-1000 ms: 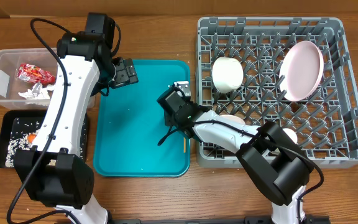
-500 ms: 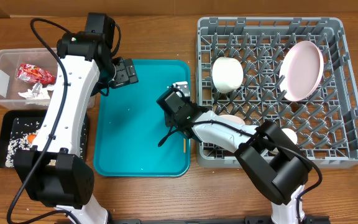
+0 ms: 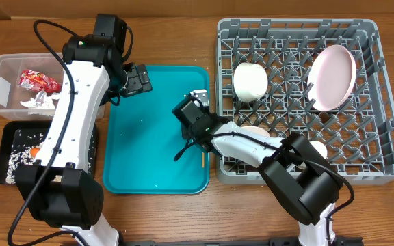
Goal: Sort waste into correct bins and load items into the dishwasher rack
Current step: 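Lower the right gripper and grasp the white fork's handle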
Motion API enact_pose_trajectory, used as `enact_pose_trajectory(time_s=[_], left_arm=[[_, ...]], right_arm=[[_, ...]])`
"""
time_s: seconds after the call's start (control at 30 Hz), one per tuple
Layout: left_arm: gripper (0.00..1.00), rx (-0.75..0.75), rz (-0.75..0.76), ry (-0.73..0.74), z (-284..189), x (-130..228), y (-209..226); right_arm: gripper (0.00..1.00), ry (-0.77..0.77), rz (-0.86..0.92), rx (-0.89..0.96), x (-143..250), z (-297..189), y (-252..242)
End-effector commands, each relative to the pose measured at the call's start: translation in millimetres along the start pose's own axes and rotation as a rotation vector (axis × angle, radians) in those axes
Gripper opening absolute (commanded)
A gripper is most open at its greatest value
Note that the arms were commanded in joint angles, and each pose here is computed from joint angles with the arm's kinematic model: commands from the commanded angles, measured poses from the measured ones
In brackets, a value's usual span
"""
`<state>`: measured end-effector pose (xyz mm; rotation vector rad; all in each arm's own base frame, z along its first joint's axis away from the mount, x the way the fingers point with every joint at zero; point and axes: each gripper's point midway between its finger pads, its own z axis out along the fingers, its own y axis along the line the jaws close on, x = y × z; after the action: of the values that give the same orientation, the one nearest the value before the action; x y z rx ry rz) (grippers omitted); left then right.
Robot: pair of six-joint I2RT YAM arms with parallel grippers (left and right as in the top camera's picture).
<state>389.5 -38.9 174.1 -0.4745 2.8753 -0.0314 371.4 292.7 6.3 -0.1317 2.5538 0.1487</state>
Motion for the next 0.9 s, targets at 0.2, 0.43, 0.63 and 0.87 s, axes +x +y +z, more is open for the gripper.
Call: enact_pose_trajectory(time_s=[0.2,0.43,0.63,0.87], left_arm=[[1.0,-0.005,0.024,-0.018,-2.0,-5.2,-2.7],[1.0,-0.005,0.024,-0.018,-2.0,-5.2,-2.7],[1.0,-0.004,0.024,-0.017,-2.0,-5.2,-2.8],[1.0,-0.004,0.023,-0.017,-2.0,-5.2,-2.8]], right_arm=[[0.2,0.028,-0.024,0.002,12.5,7.6,5.9],[0.13,0.047,-0.035,0.011,10.0,-0.7,8.1],[0.13,0.084,-0.044,0.018,15.6,-4.3,6.1],[0.13,0.173,-0.053,-0.054,34.2,-7.8,18.3]])
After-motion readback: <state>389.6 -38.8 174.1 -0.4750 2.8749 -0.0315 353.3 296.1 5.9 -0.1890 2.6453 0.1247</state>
